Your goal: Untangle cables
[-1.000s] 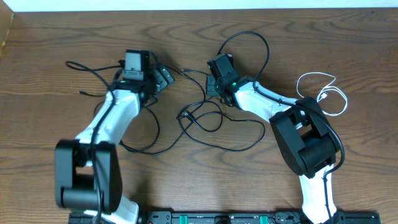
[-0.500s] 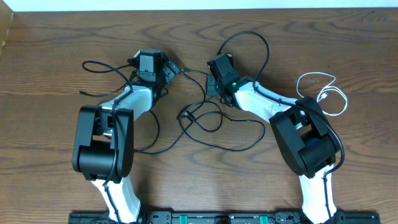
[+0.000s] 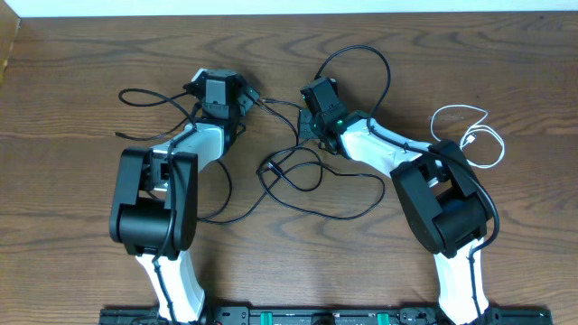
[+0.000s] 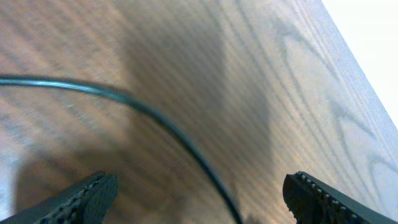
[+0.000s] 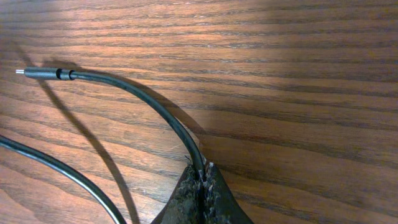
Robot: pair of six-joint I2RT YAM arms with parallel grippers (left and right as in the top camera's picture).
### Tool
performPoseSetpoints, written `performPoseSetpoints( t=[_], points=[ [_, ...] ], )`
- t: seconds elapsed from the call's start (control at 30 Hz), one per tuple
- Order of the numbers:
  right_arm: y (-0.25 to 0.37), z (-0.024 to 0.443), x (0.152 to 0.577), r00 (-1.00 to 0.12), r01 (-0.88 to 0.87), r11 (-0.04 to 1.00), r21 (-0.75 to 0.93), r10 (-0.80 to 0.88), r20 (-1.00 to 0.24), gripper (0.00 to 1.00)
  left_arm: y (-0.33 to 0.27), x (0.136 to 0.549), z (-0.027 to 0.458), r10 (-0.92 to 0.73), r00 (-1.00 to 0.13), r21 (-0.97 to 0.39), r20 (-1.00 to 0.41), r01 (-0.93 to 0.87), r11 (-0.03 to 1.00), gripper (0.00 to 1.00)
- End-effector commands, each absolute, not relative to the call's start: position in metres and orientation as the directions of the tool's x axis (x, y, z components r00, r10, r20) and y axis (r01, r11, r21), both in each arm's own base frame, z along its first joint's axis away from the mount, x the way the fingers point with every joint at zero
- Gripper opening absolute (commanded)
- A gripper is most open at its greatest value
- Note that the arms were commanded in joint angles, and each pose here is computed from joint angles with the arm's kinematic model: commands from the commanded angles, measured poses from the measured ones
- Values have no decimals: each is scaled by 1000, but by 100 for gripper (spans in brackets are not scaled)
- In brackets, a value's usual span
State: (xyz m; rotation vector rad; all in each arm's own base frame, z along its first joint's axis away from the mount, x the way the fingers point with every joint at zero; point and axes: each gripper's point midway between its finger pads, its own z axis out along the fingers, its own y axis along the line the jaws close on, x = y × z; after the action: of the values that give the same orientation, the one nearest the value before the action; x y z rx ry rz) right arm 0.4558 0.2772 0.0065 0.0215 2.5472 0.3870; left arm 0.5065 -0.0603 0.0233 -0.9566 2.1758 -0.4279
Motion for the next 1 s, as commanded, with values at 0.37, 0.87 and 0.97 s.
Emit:
performPoseSetpoints(
  t=[0.37, 0.87, 0.97],
  points=[
    [281, -6, 452, -859, -74, 958, 277, 80, -506, 1, -59, 475, -70, -737, -554, -417, -388, -608, 676, 52],
    [288, -1, 447, -876, -164, 932, 323, 13, -482, 1, -57, 418, -56, -693, -677, -253, -250, -645, 721, 7],
    [289, 7, 446, -889, -177, 907, 382, 20, -458, 1, -54, 407, -22, -647, -720, -220, -251, -608, 763, 7]
  ],
)
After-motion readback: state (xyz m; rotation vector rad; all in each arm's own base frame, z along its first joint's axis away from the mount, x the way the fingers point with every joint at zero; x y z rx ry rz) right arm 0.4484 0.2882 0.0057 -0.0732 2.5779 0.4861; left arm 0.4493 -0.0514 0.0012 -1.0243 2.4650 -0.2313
